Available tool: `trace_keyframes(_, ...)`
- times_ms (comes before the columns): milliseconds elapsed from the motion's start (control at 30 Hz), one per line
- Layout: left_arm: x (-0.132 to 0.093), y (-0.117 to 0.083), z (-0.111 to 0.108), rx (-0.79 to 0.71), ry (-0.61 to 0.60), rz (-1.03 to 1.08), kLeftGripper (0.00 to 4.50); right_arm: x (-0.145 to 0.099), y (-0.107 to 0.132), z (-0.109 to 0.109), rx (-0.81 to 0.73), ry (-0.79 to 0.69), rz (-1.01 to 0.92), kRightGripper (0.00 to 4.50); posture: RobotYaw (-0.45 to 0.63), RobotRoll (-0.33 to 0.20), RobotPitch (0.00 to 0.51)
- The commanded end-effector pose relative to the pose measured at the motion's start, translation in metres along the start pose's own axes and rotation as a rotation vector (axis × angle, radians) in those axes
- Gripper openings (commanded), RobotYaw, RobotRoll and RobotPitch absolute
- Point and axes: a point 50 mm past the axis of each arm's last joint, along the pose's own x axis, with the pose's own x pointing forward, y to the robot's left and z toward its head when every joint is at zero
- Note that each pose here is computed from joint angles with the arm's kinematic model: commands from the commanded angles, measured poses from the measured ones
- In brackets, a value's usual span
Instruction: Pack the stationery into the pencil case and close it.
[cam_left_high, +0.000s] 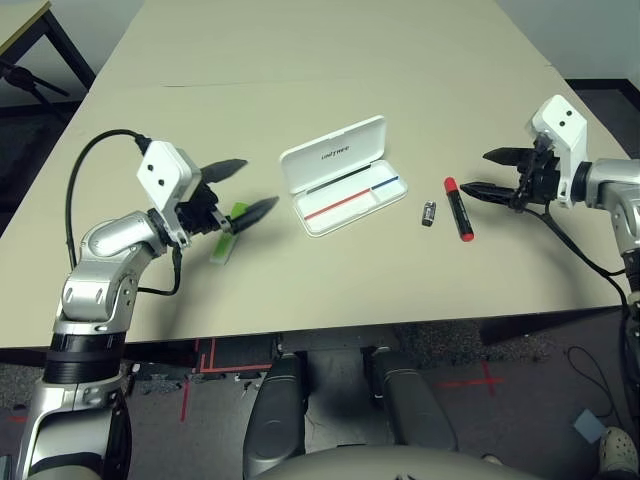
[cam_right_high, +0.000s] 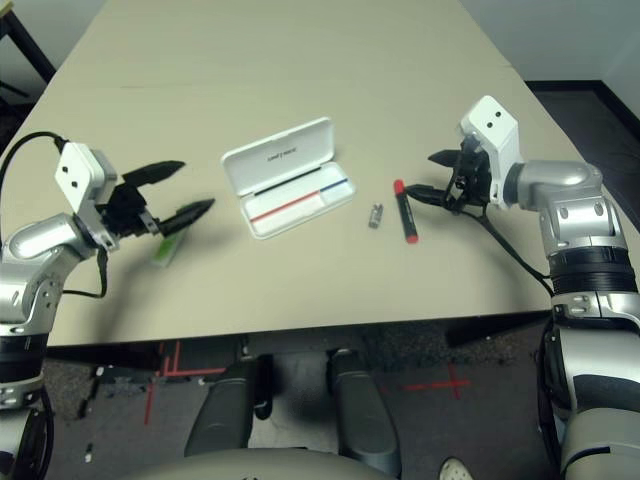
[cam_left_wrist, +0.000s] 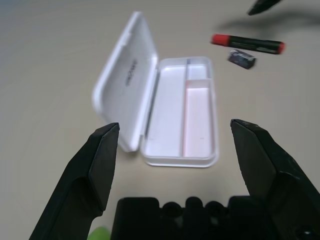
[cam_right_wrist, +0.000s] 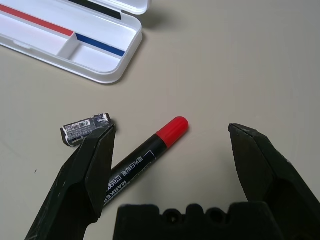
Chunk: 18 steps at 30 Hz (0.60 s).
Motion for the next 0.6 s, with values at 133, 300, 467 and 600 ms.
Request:
trace_keyframes(133, 0.019, -0.023, -0.007, -0.006, 0.124, -0.152, 4.47, 0.003, 0.0, -0.007, -0.007, 0.045, -0.003, 4.5, 0.01, 0.0, 0.172)
trace_keyframes(300, 0.036, -0.028, -0.019, 0.011, 0.186, -0.186, 4.47, 0.005, 0.001, -0.008, -0.014, 0.052, -0.004, 4.5, 0.01, 0.0, 0.173)
trace_keyframes(467, 0.05, -0.032, -0.03, 0.027, 0.235, -0.223, 4.47, 0.007, 0.002, -0.008, -0.018, 0.055, -0.003, 4.5, 0.0, 0.0, 0.177)
trace_keyframes(600, 0.06, -0.036, -0.037, 0.024, 0.25, -0.253, 4.47, 0.007, 0.003, -0.009, -0.021, 0.058, -0.006, 4.5, -0.01, 0.0, 0.181)
